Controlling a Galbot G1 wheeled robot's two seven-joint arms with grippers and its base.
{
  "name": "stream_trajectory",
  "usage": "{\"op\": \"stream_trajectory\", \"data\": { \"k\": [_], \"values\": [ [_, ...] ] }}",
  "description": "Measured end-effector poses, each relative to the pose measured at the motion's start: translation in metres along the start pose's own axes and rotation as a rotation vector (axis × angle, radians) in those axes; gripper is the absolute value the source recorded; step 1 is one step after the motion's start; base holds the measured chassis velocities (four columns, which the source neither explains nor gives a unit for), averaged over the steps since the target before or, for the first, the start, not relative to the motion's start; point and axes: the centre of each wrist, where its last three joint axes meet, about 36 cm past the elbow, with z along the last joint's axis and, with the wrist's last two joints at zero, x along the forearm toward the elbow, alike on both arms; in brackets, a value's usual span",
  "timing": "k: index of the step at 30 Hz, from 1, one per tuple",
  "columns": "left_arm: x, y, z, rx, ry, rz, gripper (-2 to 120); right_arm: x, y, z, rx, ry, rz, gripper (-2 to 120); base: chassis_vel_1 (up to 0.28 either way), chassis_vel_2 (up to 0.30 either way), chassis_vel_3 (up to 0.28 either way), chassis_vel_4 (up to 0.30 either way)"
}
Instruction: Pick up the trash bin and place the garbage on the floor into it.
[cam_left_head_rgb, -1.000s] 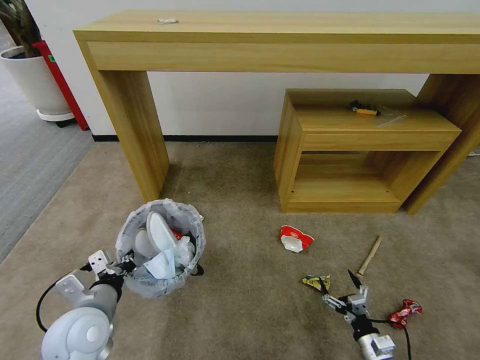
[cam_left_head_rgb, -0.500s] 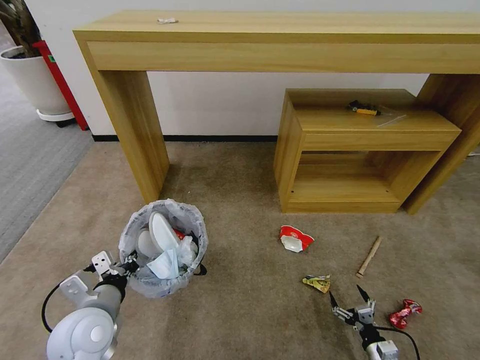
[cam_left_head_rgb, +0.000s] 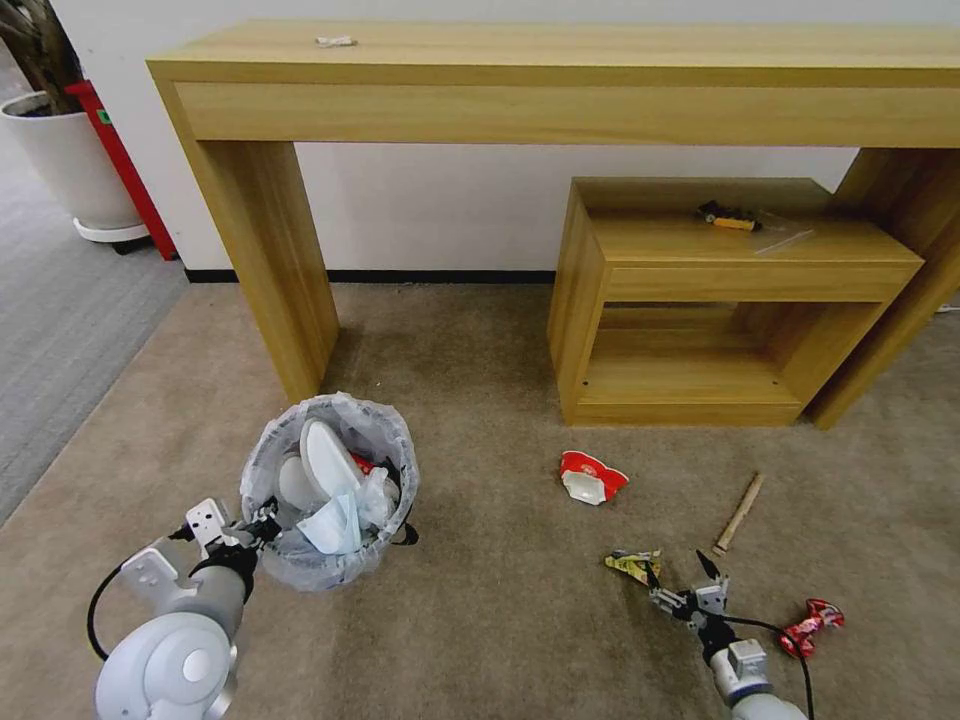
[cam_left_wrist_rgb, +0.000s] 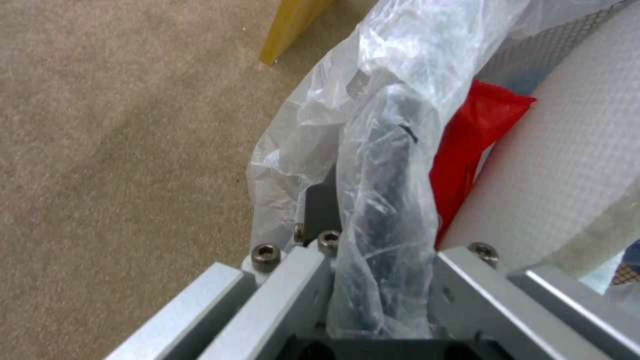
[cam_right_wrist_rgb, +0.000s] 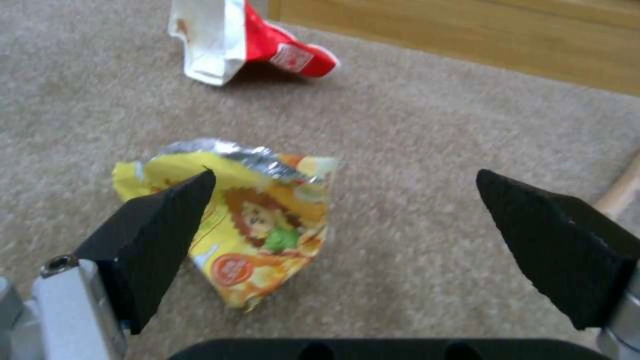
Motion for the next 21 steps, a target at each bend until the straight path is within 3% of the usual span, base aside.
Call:
{"op": "stream_trajectory", "data": {
  "k": [10,21],
  "values": [
    [-0.005,-0.003,0.004,0.009,0.01,0.004,0,-0.004,0.009,0.011,-0.006,0.014,-0.033,97,0.0,0.0,0.0,0.0],
    [-0.004,-0.004,0.004,0.011,0.008,0.011,0,-0.01,0.016,0.022,-0.009,0.033,-0.05,68,0.0,0.0,0.0,0.0]
  ]
}}
